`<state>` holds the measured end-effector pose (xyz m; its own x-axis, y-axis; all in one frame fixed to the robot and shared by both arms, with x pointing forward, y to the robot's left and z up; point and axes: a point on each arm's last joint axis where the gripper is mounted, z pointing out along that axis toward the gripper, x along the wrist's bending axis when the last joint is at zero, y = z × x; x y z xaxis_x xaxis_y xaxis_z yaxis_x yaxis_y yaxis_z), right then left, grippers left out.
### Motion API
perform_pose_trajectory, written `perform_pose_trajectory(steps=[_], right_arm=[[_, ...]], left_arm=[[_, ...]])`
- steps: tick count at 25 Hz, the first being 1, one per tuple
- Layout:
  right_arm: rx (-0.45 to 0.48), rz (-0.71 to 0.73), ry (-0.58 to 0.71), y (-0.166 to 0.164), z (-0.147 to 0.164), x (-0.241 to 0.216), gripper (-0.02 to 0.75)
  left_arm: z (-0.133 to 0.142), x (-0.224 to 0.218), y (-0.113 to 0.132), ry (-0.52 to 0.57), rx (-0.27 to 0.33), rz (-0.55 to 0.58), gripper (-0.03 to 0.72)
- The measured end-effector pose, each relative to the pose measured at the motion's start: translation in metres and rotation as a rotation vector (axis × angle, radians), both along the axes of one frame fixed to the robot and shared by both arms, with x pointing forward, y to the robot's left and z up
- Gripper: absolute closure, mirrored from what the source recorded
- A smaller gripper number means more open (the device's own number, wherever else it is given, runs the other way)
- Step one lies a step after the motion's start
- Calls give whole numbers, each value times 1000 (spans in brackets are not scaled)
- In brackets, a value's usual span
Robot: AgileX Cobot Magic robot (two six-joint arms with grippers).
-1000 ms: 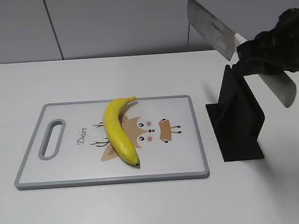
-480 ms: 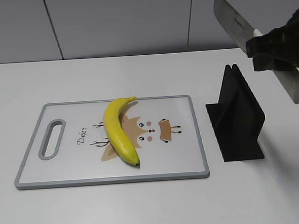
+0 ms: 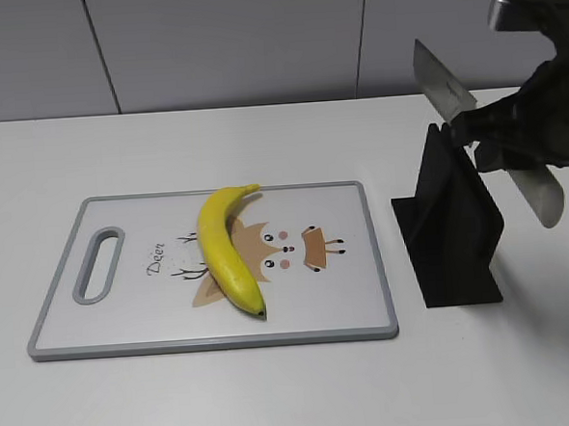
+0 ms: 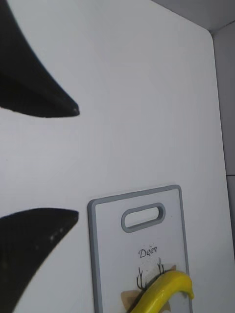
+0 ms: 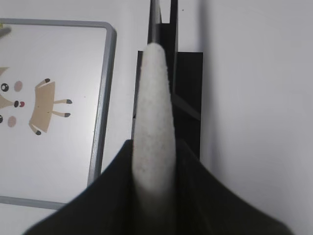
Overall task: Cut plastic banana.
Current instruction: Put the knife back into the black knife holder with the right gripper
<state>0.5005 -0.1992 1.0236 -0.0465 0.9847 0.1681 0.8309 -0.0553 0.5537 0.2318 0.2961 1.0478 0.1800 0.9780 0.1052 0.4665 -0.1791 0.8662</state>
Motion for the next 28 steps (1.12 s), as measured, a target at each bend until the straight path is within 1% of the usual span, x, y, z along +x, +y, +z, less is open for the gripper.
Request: perform_pose_trajectory(steps=[8,14,18,24,25,26,28], right_arm=[[-28,-17,58,2,-20,8,561],[-32,-22,58,2,-21,9,561],[-44,-26,92,2,-28,10,561],[-35,-31,99,3,-28,10,560],[-33,-33,101,3,-28,10,547],[-29,-36,107,3,-29,9,505],[-26,-38,129,3,-29,8,383]], left_arm=[[0,0,0,0,0,0,113],[0,0,0,0,0,0,113],[0,0,0,0,0,0,113],[0,0,0,-1,0,0,114],[0,0,0,-1,0,0,114],[0,0,0,-1,0,0,114],[0,0,0,-1,0,0,114]])
